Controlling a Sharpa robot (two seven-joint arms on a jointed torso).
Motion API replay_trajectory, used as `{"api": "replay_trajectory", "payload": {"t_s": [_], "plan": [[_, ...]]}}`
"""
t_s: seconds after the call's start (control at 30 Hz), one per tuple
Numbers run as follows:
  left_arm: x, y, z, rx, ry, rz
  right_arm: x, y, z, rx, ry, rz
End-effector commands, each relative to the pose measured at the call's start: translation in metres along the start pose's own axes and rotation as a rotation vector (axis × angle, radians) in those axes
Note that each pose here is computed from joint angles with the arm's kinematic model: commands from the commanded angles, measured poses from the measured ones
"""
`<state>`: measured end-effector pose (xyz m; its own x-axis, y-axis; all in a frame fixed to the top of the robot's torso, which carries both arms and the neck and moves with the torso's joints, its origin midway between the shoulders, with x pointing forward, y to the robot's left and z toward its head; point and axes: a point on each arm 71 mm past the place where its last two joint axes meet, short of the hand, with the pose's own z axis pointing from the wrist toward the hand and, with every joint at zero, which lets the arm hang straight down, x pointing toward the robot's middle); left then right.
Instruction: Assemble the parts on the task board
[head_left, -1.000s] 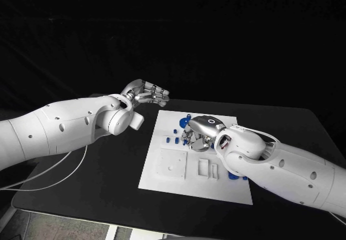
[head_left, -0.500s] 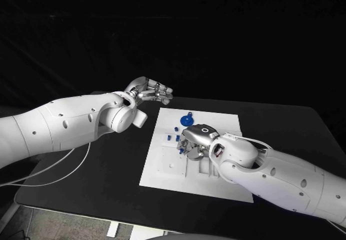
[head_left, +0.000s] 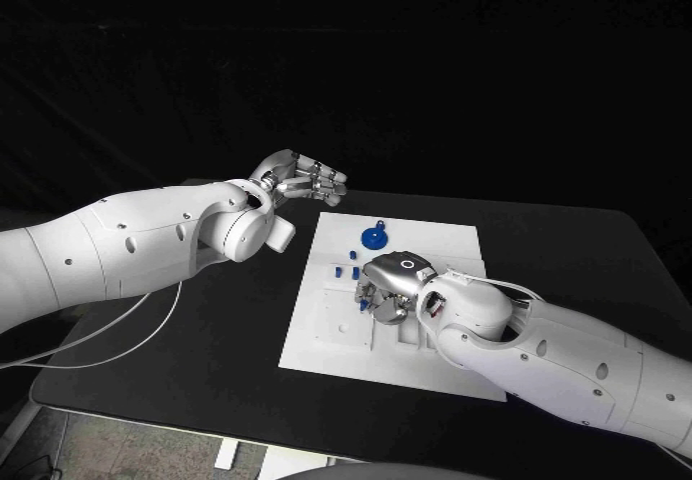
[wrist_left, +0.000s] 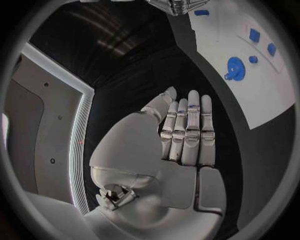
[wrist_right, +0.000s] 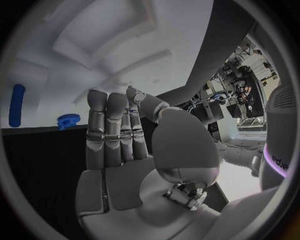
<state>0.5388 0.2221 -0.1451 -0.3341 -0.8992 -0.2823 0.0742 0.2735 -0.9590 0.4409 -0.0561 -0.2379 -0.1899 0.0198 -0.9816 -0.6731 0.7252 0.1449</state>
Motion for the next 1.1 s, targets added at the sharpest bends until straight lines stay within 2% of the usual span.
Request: {"api": "replay_trajectory", "payload": {"t_s": [0.03, 1.1], "plan": [[0.001, -0.0015, 0.0001, 0.005, 0.008, -0.009, 0.002, 0.001, -0.001, -0.006, 0.015, -0.029], [-0.0006, -0.0006, -0.0013, -0.001, 0.014, -0.01, 0.015, 0.005, 0.003, -0.016, 0.023, -0.1]]}}
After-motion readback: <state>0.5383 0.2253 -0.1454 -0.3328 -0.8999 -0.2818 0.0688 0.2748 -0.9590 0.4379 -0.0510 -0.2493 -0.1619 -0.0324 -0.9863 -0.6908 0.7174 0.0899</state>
